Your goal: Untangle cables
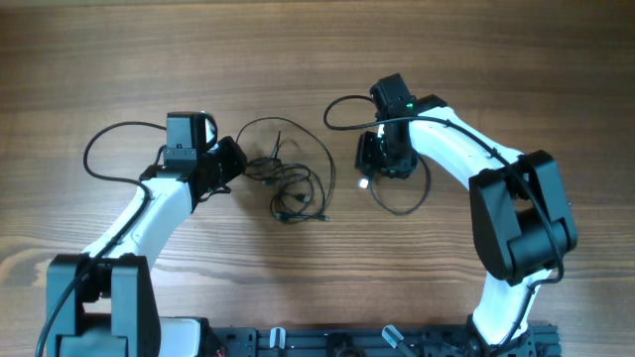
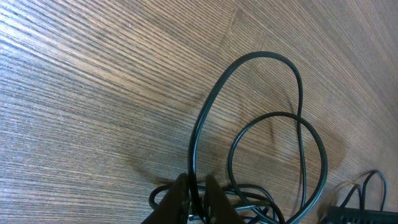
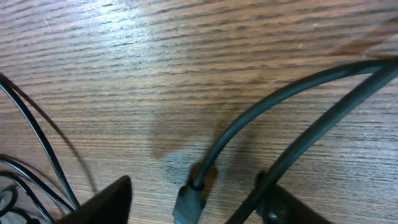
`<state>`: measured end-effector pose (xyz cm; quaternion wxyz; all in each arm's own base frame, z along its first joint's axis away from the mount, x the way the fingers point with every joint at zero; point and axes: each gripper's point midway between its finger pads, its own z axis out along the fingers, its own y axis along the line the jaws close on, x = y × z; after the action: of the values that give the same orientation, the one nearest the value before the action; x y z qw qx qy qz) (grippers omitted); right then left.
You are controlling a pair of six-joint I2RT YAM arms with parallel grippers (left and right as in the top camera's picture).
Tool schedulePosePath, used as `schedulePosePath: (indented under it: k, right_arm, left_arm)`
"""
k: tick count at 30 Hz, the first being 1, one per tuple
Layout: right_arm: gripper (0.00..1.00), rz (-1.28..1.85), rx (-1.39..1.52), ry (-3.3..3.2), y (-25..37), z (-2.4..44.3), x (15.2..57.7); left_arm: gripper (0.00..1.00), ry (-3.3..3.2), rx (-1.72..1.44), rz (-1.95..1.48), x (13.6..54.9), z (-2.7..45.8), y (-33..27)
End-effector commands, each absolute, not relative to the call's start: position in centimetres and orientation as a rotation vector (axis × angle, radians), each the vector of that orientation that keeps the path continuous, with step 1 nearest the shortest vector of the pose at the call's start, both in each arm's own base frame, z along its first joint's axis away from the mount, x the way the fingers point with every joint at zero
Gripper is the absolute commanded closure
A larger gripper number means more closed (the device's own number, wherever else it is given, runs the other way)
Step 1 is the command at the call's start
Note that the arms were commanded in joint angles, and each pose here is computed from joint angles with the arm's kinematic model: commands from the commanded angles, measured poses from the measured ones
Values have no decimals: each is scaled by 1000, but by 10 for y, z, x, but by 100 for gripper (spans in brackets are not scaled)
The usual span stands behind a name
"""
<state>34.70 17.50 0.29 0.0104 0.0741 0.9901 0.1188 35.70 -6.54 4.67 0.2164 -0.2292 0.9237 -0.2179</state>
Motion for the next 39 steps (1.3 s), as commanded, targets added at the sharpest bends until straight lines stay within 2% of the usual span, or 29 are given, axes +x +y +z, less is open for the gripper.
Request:
schedulePosePath:
  k: [1, 7, 12, 16, 21, 29, 33, 39]
  right_arm:
    - [34, 313, 284, 3085, 167, -6, 352]
    - [35, 295, 381, 3066, 159, -6, 358]
    - [49, 292, 383, 3065, 159, -6, 358]
    - [53, 292, 383, 3064, 159, -6, 358]
    - [62, 292, 383, 3065, 159, -6, 358]
    - [82, 291, 383, 3065, 159, -6, 358]
    - [85, 291, 383, 3065, 158, -6, 358]
    - [96, 291, 383, 3065, 159, -6, 358]
  left_arm:
    - [90, 2561, -609, -586, 355, 46, -65]
    - [89, 2561, -609, -586, 355, 46, -65]
    - [89, 2560, -609, -586, 356, 46, -65]
    - [89, 2560, -609, -586, 356, 46, -65]
    - [89, 2560, -609, -586, 356, 46, -65]
    - [89, 2560, -609, -586, 356, 46, -65]
    - [89, 2560, -609, -586, 356, 46, -65]
    - [89, 2560, -609, -586, 356, 46, -65]
